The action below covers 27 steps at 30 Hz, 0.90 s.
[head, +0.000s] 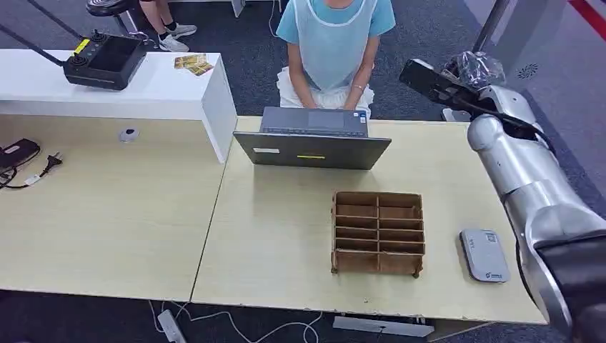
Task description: Pass the card to the sensor for recognition and then transmit it.
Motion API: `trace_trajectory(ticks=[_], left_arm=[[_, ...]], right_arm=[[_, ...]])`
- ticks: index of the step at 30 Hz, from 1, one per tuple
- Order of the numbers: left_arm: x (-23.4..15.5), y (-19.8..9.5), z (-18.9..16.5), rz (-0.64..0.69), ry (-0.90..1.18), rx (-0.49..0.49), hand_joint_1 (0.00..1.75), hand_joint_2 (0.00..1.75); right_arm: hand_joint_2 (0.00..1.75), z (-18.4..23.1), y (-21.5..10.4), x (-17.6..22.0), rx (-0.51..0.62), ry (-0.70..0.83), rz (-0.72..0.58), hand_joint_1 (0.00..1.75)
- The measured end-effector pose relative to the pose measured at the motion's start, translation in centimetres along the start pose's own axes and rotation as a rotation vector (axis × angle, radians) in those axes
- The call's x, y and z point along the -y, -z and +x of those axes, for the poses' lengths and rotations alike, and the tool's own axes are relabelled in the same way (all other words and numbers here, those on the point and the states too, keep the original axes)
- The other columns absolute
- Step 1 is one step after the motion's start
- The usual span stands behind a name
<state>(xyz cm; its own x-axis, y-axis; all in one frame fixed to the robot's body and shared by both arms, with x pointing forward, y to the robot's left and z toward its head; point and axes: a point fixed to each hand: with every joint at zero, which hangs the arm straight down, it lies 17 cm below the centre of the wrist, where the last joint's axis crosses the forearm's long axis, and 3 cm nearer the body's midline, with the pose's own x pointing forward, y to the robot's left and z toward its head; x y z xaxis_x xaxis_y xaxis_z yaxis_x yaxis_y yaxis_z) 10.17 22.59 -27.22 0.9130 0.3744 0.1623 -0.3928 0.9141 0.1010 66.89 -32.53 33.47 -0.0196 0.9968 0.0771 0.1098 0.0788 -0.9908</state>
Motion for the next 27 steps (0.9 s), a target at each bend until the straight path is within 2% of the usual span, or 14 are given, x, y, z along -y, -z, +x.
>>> trace_trajectory(ticks=[27], left_arm=[[0.00,0.00,0.01,0.001,0.010,0.001,0.00,1.75]], right_arm=[[1.75,-0.28,-0.06,-0.33,-0.009,-0.009,0.003,1.75]])
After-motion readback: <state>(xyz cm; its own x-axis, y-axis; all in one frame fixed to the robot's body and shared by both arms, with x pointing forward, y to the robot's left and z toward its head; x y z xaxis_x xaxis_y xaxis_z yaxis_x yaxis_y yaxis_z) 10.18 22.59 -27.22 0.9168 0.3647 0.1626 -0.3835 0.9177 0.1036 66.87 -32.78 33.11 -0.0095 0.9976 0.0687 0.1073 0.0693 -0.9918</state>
